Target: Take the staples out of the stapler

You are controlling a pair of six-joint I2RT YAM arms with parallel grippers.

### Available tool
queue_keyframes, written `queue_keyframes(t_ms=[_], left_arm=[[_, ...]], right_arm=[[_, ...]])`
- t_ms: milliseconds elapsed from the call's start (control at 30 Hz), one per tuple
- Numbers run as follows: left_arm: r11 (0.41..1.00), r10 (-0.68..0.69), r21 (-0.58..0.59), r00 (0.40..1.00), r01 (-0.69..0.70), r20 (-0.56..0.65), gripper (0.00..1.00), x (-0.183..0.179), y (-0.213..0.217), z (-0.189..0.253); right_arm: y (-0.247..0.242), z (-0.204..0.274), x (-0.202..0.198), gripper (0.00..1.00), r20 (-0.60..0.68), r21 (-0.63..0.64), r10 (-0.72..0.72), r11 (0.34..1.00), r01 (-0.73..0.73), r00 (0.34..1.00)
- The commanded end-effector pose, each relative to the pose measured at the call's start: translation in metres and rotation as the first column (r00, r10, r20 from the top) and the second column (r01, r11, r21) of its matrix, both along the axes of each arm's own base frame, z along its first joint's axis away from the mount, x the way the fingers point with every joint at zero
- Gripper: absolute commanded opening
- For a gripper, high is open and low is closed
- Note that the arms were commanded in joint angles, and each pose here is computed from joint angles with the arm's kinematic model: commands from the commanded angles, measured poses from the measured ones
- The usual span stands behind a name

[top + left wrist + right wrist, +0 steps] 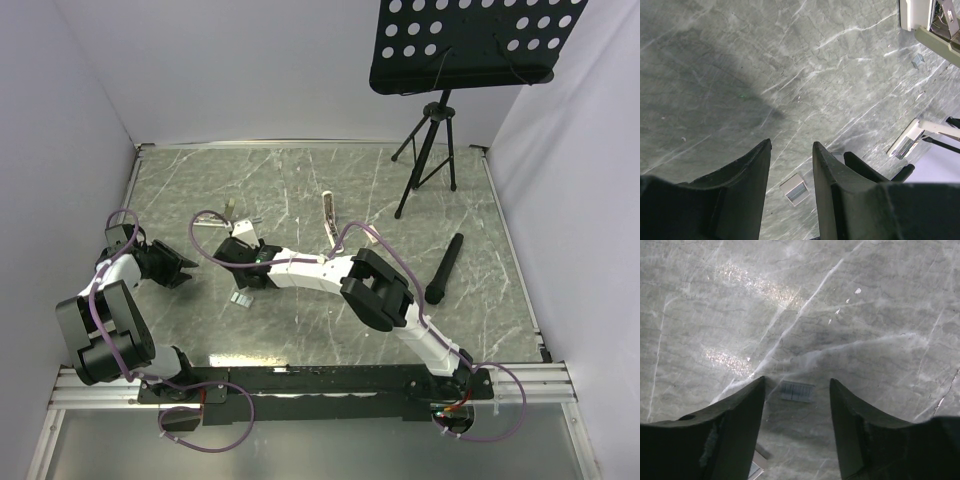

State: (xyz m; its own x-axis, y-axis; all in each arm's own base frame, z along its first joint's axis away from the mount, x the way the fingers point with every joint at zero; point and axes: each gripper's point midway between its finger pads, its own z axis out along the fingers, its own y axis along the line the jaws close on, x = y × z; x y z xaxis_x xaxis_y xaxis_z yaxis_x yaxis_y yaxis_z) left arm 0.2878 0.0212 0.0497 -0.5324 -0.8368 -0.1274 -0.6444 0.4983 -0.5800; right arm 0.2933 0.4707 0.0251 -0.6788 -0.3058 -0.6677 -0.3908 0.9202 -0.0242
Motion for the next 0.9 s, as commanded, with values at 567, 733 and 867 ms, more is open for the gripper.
queue_keyframes(t_ms=[567, 733, 867], left_arm=[[1.000, 0.004, 0.023, 0.999, -0.005, 0.032, 0.44, 0.006, 0.004, 0.007], [1.000, 0.001, 0.025, 0.999, -0.002, 0.034, 0.44, 0.006, 0.003, 0.008], [1.000, 0.002, 0.024, 0.999, -0.003, 0.035, 0.44, 0.006, 0.003, 0.008]], right_arm=[[0.007, -0.002, -0.002, 0.48, -0.027, 0.036, 0.017, 0.999, -0.016, 0.999], [0.007, 0.002, -0.002, 0.45, -0.011, 0.046, 0.039, 0.998, -0.038, 0.999], [0.007, 0.004, -0.002, 0.43, -0.006, 0.050, 0.056, 0.997, -0.056, 0.998]])
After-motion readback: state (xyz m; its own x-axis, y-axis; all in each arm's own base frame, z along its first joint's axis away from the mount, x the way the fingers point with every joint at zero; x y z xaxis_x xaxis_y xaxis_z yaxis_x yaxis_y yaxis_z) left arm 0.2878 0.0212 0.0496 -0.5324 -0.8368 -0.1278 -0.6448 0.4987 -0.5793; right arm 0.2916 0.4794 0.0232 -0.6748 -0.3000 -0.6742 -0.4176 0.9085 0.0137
